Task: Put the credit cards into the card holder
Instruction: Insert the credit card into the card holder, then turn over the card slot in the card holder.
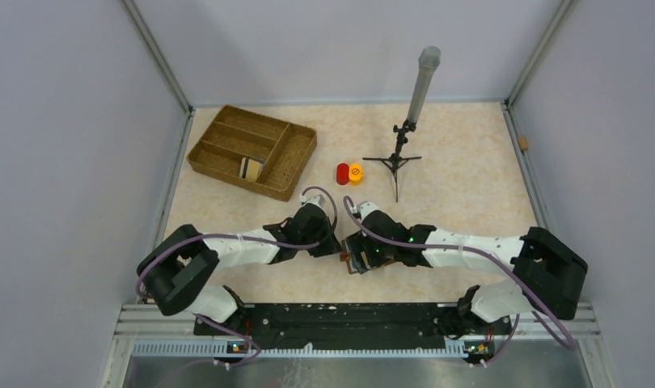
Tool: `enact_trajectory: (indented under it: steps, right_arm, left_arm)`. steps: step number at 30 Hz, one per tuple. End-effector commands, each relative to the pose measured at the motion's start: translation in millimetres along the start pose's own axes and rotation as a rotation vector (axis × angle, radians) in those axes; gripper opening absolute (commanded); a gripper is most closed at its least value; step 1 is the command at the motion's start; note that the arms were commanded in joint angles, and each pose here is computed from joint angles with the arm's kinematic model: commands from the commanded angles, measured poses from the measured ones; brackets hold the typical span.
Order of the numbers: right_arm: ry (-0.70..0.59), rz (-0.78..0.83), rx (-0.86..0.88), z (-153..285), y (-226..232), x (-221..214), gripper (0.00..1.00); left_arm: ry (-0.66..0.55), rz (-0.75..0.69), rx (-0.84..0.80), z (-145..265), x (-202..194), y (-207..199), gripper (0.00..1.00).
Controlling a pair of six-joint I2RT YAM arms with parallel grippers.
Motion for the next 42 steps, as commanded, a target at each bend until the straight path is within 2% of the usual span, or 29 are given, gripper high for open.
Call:
enact_trajectory:
  steps: [1, 4, 8, 14, 20, 26, 32, 39, 42]
  right_arm:
    - [-0.105, -0.020, 0.003, 31, 6, 29, 0.77]
    - [-0.117, -0.034, -0.007, 44, 6, 35, 0.78]
    - [-0.098, -0.091, -0.101, 55, -9, 34, 0.79]
    - [-0.041, -0.195, -0.264, 57, -43, 18, 0.78]
    - [0.012, -0.269, -0.297, 44, -61, -4, 0.78]
    - [0.052, -0.300, -0.294, 30, -65, -16, 0.69]
    - [0.068, -0.315, -0.293, 23, -67, -20, 0.66]
    - [0.080, -0.323, -0.302, 20, -68, -23, 0.65]
    - [0.088, -0.329, -0.312, 18, -71, -25, 0.64]
  left_arm:
    - [-0.072, -0.044, 0.025, 15, 8, -2, 0.26]
    - [-0.066, -0.048, 0.041, 21, 8, -1, 0.37]
    - [-0.077, -0.050, 0.019, 26, 10, -7, 0.51]
    - [-0.039, -0.046, -0.057, 27, 9, -22, 0.66]
    - [0.018, -0.043, -0.096, 19, 3, -29, 0.76]
    - [0.064, -0.063, -0.060, 11, -3, -30, 0.77]
    - [0.075, -0.063, 0.033, 8, -5, -19, 0.67]
    - [0.100, -0.072, 0.065, 0, -7, -16, 0.65]
    - [0.106, -0.082, 0.081, 1, -7, -16, 0.59]
Point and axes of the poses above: each gripper's point midway between its finger pads, its own z axis back along the fingers, its own y axis along the line the jaws close on, x = y × z, the point moved 8 cm from there along z, back along the fingers, and after that the axes turned 11 degrees about z, right-handed, at the moved point
